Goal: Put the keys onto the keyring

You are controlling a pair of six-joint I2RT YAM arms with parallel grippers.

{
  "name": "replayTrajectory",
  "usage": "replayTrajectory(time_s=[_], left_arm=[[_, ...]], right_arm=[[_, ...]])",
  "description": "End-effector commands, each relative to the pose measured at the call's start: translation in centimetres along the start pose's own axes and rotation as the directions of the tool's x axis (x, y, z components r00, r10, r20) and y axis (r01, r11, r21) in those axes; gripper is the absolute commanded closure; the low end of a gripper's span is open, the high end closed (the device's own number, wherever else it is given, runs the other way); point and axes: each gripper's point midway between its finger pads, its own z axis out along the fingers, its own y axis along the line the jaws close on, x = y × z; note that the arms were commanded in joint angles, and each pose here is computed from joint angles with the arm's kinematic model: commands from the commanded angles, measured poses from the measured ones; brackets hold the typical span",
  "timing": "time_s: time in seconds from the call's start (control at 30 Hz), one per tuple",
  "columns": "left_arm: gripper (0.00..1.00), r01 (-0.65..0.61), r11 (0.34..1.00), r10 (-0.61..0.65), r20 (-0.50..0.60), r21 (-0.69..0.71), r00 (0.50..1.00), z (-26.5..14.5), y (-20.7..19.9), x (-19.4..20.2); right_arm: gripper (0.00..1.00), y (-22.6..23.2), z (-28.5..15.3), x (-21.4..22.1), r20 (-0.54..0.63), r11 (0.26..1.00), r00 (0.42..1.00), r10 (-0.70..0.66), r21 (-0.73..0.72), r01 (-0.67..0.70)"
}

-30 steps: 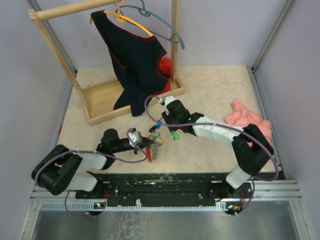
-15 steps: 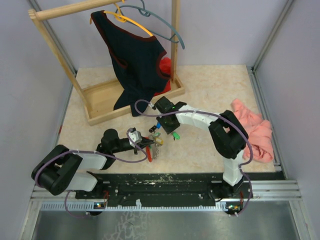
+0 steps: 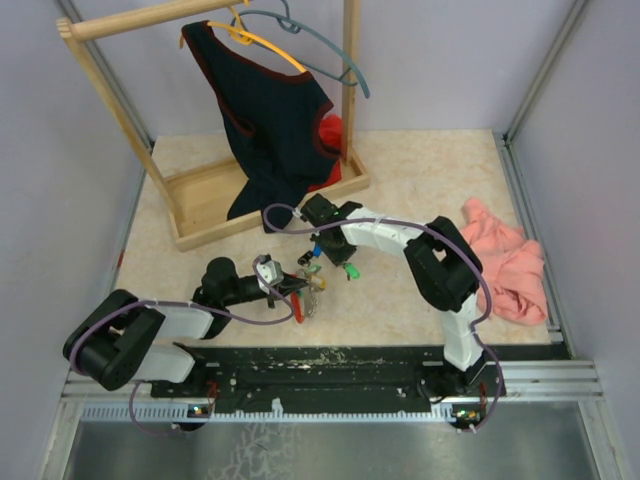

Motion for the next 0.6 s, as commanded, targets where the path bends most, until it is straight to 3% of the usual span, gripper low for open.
replayTrajectory(time_s=[0.0,0.37,0.57], left_arm=[[0.99,-0.022,1.0,0.022,0.036,-0.003,0.999,0.0,0.2,-1.0],[0.99,-0.02,1.0,0.02,0.036,-0.004,0.999,0.0,0.3,-1.0],[0.99,-0.017,1.0,0.017,0.034,-0.002,0.999,0.0,0.3,-0.9]], right_arm=[[0.79,0.0,-0.1,-1.5,0.029,1.0,0.999,-0.017,0.024,0.016],[0.89,-0.1,0.6,-1.0,0.005,0.999,1.0,-0.024,0.041,0.024],[1.0,-0.3,-1.0,-1.7,0.095,0.999,0.996,-0.005,0.037,0.001]])
